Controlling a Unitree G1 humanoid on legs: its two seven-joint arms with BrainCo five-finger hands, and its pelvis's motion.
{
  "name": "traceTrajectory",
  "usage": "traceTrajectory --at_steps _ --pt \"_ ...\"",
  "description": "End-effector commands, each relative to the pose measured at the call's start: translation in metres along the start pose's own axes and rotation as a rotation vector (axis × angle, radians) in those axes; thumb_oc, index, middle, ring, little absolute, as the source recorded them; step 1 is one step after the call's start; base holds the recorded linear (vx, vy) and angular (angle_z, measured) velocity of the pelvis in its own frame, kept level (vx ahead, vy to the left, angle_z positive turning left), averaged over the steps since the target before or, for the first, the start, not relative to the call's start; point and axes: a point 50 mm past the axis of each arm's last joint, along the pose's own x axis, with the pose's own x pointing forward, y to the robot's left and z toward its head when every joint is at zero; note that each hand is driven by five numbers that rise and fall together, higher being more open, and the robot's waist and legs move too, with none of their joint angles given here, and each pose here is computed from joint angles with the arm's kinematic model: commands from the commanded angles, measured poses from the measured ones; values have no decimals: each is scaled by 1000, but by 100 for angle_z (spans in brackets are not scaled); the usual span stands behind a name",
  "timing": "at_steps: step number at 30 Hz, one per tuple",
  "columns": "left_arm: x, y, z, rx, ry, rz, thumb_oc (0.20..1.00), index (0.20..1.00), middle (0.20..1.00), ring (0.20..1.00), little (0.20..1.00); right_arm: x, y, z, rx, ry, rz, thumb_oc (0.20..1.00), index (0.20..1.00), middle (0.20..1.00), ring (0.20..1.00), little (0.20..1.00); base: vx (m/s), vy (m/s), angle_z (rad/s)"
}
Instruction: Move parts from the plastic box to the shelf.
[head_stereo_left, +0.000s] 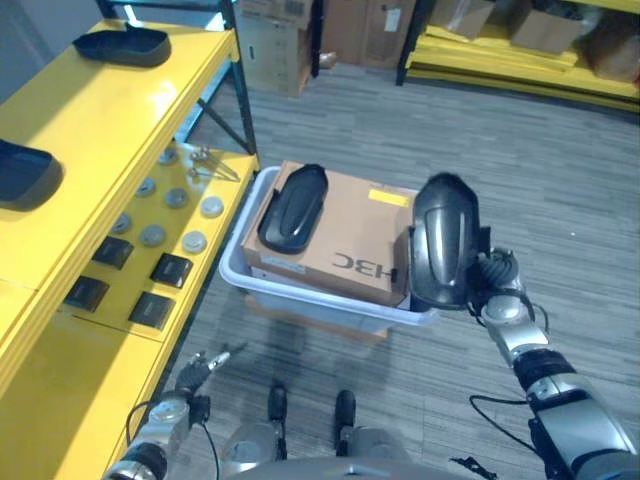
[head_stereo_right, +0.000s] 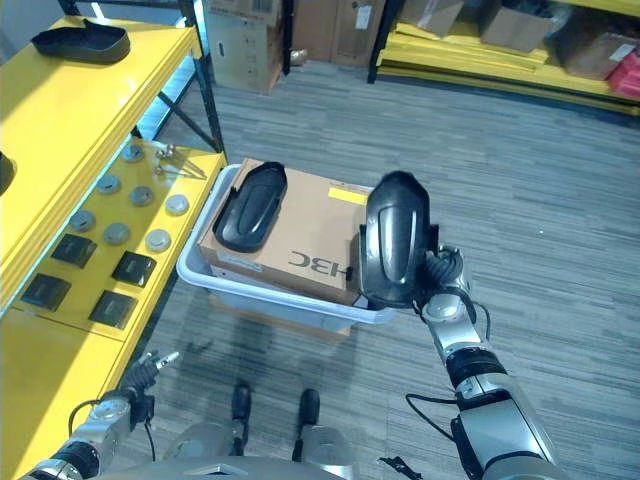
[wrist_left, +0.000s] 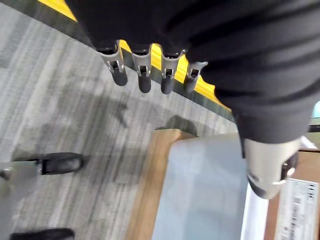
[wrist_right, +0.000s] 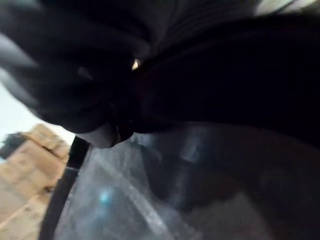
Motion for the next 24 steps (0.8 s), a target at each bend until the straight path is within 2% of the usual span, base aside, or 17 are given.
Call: traceTrajectory --at_steps 1,6,8,11,16,17,24 --pt "4 3 39 76 -127 48 1000 1000 1000 1000 1000 7 -34 47 -87 -335 -142 200 200 200 200 200 -51 -79 5" --pt "-17 -9 134 86 -468 -62 1000 1000 1000 1000 1000 -12 -60 81 -114 -598 -240 200 200 200 200 200 -53 -79 4" --pt "-23 -14 148 85 -528 -98 1000 1000 1000 1000 1000 -15 -63 89 -117 -654 -260 200 200 200 200 200 -31 -47 2" --pt "-45 -47 192 22 -674 -314 1000 1000 1000 1000 1000 -21 -64 123 -96 -825 -294 200 200 200 200 200 -36 -55 4" --pt "-58 -80 205 -44 -698 -502 1000 1000 1000 1000 1000 -27 -54 147 -43 -913 -277 200 200 200 200 200 -20 -21 4" --pt "-61 -94 207 -62 -685 -561 1000 1000 1000 1000 1000 -30 -44 156 -15 -947 -265 200 200 200 200 200 0 0 0" --pt "-70 -129 212 -122 -651 -715 1000 1000 1000 1000 1000 -39 -18 183 110 -1018 -220 200 200 200 200 200 0 0 0"
